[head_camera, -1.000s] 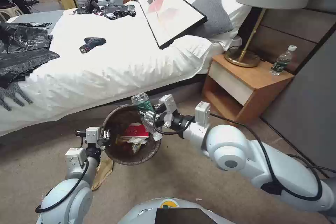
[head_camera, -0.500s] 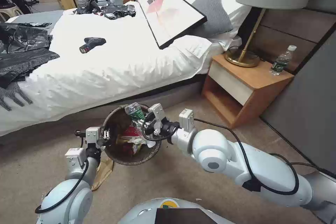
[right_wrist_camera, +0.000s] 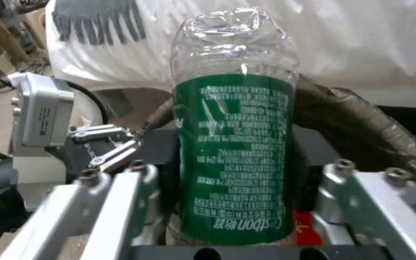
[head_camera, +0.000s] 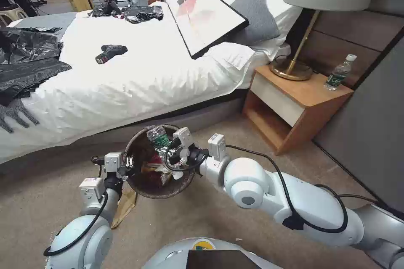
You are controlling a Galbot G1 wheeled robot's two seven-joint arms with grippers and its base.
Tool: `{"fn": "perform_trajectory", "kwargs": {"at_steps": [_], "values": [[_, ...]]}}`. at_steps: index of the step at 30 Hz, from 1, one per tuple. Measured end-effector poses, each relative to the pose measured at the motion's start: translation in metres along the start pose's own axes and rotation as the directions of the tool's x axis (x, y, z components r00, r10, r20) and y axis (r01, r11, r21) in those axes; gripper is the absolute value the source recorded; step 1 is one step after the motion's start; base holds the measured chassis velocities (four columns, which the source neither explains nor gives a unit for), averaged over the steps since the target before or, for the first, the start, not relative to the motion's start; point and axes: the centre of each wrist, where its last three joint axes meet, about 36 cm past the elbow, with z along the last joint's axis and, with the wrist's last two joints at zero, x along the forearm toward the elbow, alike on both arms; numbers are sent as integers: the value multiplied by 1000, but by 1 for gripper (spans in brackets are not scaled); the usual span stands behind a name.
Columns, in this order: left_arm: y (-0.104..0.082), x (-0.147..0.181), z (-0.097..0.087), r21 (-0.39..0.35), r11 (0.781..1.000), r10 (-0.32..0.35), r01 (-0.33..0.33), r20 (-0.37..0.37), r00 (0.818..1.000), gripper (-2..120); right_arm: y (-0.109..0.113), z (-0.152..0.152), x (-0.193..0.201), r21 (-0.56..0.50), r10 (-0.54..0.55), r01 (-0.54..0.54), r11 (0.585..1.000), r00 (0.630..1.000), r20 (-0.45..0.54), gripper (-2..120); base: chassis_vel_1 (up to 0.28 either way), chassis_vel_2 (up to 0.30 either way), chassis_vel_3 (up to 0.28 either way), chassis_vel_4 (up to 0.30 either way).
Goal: Pick up the trash bin, then pick up the garbage from the floor and place it into the trash bin.
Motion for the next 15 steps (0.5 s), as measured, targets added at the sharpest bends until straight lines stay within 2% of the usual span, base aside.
{"fn": "perform_trajectory", "kwargs": {"at_steps": [4,5,8,9,12,13,15], "values": [[0,0,0,1,1000,0,0,0,1000,4,1,0,-2,-1,1,-1,1000,1000,3,64,0,0,0,0],[0,0,0,1,1000,0,0,0,1000,4,1,0,-2,-1,1,-1,1000,1000,3,64,0,0,0,0],[0,0,0,1,1000,0,0,1,1000,4,2,-1,-3,-2,2,-2,1000,1000,7,78,0,0,0,0],[0,0,0,1,1000,0,0,1,1000,4,2,-1,-3,-2,2,-2,1000,1000,7,78,0,0,0,0],[0,-1,0,1,1000,0,0,1,1000,4,2,-2,-3,0,3,-3,1000,1000,8,89,0,0,0,0],[1,-1,0,0,1000,0,0,1,1000,4,2,-2,-3,1,3,-3,1000,1000,11,97,0,0,0,0],[1,-1,0,0,1000,0,0,2,1000,4,3,-3,-3,2,3,-3,1000,1000,12,98,0,0,0,0]]}}
